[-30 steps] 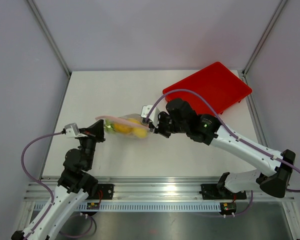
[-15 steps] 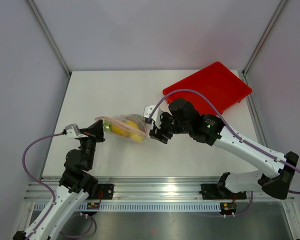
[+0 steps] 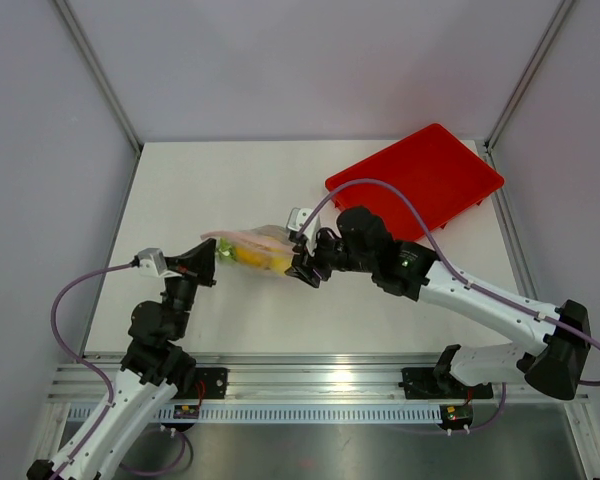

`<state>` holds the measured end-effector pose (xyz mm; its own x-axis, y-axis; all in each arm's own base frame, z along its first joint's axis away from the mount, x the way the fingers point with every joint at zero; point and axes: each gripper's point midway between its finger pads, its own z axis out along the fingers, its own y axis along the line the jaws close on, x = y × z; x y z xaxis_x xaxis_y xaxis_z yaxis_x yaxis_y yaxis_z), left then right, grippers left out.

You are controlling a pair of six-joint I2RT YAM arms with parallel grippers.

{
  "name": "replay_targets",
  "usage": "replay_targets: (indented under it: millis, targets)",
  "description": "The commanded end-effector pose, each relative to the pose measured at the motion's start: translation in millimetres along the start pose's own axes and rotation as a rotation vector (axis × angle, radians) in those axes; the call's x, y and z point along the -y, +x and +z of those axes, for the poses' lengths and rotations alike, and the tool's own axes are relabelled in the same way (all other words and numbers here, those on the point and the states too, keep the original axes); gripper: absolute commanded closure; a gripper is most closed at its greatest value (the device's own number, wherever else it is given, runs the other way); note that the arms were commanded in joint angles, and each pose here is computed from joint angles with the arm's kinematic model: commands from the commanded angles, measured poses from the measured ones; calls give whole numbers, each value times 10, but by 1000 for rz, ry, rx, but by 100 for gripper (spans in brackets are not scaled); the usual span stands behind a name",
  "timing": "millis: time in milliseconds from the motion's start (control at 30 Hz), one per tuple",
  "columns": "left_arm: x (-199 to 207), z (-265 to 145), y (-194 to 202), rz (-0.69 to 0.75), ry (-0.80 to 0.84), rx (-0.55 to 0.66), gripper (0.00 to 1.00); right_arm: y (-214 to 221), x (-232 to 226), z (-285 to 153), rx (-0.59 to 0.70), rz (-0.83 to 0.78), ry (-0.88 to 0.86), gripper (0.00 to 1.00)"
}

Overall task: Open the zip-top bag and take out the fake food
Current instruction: Unzip the zipper food storage bag at the center of the board, then open the zipper of the food storage bag at the center of the board.

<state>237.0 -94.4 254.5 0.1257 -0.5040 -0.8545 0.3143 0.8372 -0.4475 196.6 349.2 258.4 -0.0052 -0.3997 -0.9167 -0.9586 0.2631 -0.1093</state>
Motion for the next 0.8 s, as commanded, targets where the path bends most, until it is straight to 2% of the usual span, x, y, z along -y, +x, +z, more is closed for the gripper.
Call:
replay_targets:
  millis: [0, 33, 67, 200, 300, 567, 767]
  targets:
    - [138, 8, -171, 3, 68, 65, 100, -388, 180, -19, 197, 23, 97, 41]
    - [145, 0, -181, 3, 73, 69, 100, -381, 239, -38, 209, 31, 134, 41]
    - [146, -4, -177, 3, 75, 68, 100, -555, 267, -92, 292, 19, 154, 43]
    - [153, -11, -150, 0, 80, 55, 100, -594, 277, -140, 356, 51, 176, 44]
    - [190, -10, -142, -2, 99, 50, 100, -663, 237, -161, 360, 84, 151, 44]
    - [246, 15, -108, 3, 126, 31, 100, -542, 106, -61, 292, 21, 64, 45]
    - [261, 15, -97, 5, 136, 27, 100, -519, 14, 43, 268, 22, -1, 50]
